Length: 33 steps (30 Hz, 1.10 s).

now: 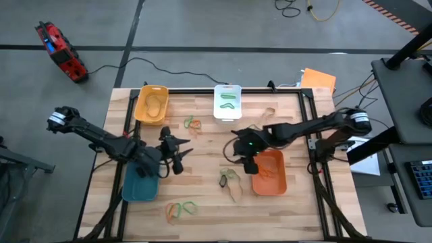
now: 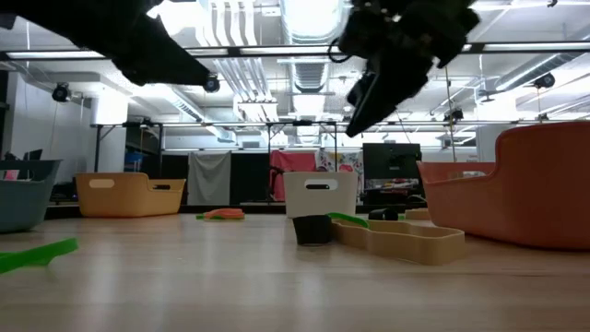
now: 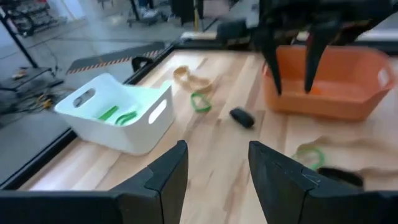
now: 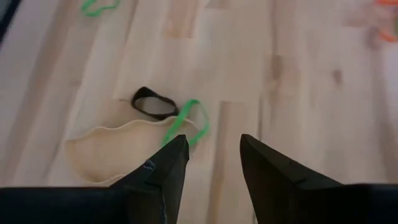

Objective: Sort rubber bands into baskets
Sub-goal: Put the middle light brown rubber band into the yellow bin

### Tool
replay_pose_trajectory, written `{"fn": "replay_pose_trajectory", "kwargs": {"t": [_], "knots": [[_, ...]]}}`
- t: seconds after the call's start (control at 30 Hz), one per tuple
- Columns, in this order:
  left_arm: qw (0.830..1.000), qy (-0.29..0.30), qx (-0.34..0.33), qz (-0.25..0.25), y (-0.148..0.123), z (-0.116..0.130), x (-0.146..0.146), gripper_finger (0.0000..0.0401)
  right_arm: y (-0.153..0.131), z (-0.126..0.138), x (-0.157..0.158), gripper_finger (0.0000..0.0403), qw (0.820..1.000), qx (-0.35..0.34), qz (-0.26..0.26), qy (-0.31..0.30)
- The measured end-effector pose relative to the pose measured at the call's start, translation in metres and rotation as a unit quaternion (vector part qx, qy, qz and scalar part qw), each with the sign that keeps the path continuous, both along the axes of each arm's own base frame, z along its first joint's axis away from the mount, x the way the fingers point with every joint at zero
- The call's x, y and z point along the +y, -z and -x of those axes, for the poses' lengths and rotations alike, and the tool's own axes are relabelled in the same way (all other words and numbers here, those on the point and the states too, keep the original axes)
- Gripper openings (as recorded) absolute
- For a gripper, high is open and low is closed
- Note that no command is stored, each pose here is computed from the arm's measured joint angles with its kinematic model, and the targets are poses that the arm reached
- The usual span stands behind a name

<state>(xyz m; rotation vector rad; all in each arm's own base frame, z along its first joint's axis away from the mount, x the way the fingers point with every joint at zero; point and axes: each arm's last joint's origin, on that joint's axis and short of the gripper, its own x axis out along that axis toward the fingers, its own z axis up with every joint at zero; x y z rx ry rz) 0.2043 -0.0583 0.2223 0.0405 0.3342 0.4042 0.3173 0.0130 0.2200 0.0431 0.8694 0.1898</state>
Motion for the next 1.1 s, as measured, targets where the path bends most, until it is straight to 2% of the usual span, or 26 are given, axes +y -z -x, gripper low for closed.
{"fn": "replay_pose_trajectory", "kwargs": {"t": [0.17,0.3,0.47,0.6,0.7,1.1], "knots": [[0.998,-0.012,0.059,-0.022,-0.005,-0.007,0.004,0.0153,-0.001,0.022,0.004,0.0135,0.996,-0.070,0.026,0.050],[0.995,0.001,0.094,-0.015,-0.007,-0.010,0.008,0.0153,0.001,0.036,0.002,0.0129,0.987,-0.116,0.050,0.104],[0.984,0.088,0.146,0.047,-0.007,-0.013,0.003,0.0153,0.008,0.045,0.000,0.0123,0.981,-0.133,0.053,0.133],[0.959,0.158,0.195,0.130,-0.006,-0.015,-0.004,0.0153,0.011,0.045,0.000,0.0123,0.980,-0.139,0.051,0.133],[0.938,0.189,0.235,0.170,-0.001,-0.018,-0.009,0.0153,0.014,0.044,0.000,0.0125,0.981,-0.134,0.053,0.132],[0.921,0.195,0.305,0.142,0.020,-0.043,-0.017,0.0153,0.013,0.042,0.000,0.0119,0.980,-0.143,0.056,0.127]]}}
